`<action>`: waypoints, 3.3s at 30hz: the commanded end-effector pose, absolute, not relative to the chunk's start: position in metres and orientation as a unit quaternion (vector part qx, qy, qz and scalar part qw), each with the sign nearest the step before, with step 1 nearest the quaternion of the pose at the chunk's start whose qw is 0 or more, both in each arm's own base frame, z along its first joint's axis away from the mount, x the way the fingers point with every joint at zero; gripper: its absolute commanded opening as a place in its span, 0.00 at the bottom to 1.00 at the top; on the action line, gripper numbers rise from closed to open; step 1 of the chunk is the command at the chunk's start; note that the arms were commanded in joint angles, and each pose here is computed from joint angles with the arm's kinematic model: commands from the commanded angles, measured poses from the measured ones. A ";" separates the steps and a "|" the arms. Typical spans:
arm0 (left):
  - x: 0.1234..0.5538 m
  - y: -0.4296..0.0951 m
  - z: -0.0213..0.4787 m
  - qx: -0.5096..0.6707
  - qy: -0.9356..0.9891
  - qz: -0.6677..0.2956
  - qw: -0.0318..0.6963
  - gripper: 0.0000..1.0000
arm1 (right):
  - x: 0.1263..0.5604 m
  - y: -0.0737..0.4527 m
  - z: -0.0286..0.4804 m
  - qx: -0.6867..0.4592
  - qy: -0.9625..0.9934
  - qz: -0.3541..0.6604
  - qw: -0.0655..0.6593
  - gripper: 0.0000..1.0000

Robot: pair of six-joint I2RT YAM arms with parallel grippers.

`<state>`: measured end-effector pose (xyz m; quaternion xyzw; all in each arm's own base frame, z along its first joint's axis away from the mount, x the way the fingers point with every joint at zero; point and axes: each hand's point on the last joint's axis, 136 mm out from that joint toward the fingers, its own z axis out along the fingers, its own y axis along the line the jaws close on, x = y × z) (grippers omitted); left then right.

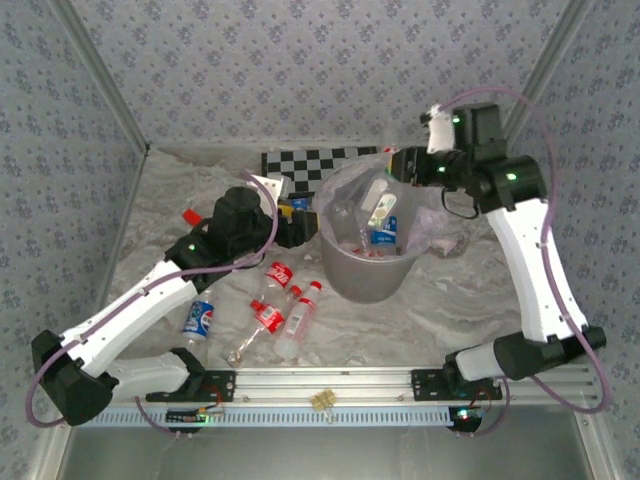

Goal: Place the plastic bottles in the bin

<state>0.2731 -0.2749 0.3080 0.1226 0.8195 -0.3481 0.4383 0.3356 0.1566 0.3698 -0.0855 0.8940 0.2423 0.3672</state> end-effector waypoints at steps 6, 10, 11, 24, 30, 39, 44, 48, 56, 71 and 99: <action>0.278 -0.296 0.311 0.104 0.799 -0.403 0.434 0.61 | 0.333 0.206 0.269 -0.108 0.927 0.241 0.268 0.19; 0.281 -0.302 0.304 0.101 0.799 -0.412 0.427 0.59 | 0.326 0.221 0.212 -0.102 0.939 0.238 0.225 0.18; 0.282 -0.303 0.302 0.102 0.801 -0.410 0.424 0.59 | 0.326 0.222 0.203 -0.096 0.941 0.238 0.221 0.18; 0.280 -0.262 0.296 0.106 0.844 -0.303 0.430 0.66 | 0.333 0.230 0.143 -0.066 0.952 0.229 0.192 0.23; 0.263 -0.201 0.263 0.070 0.893 -0.220 0.387 0.71 | 0.334 0.220 0.192 -0.080 0.942 0.236 0.224 0.45; 0.211 -0.165 0.191 0.059 0.958 -0.142 0.242 0.77 | 0.331 0.205 0.282 -0.096 0.914 0.254 0.302 0.68; 0.194 -0.166 0.170 0.043 0.962 -0.163 0.213 0.78 | 0.328 0.192 0.316 -0.083 0.898 0.266 0.341 0.68; 0.177 -0.182 0.164 0.059 0.958 -0.207 0.190 0.79 | 0.328 0.176 0.331 -0.062 0.886 0.274 0.369 0.68; 0.143 -0.216 0.141 0.085 0.963 -0.201 0.160 0.65 | 0.324 0.132 0.359 0.001 0.859 0.276 0.431 0.68; 0.102 -0.254 0.071 0.133 0.975 -0.147 0.100 0.68 | 0.300 0.086 0.397 0.060 0.820 0.274 0.499 0.68; 0.160 -0.214 0.160 0.062 0.935 -0.202 0.283 0.43 | 0.243 0.109 0.454 -0.039 0.763 0.346 0.544 0.71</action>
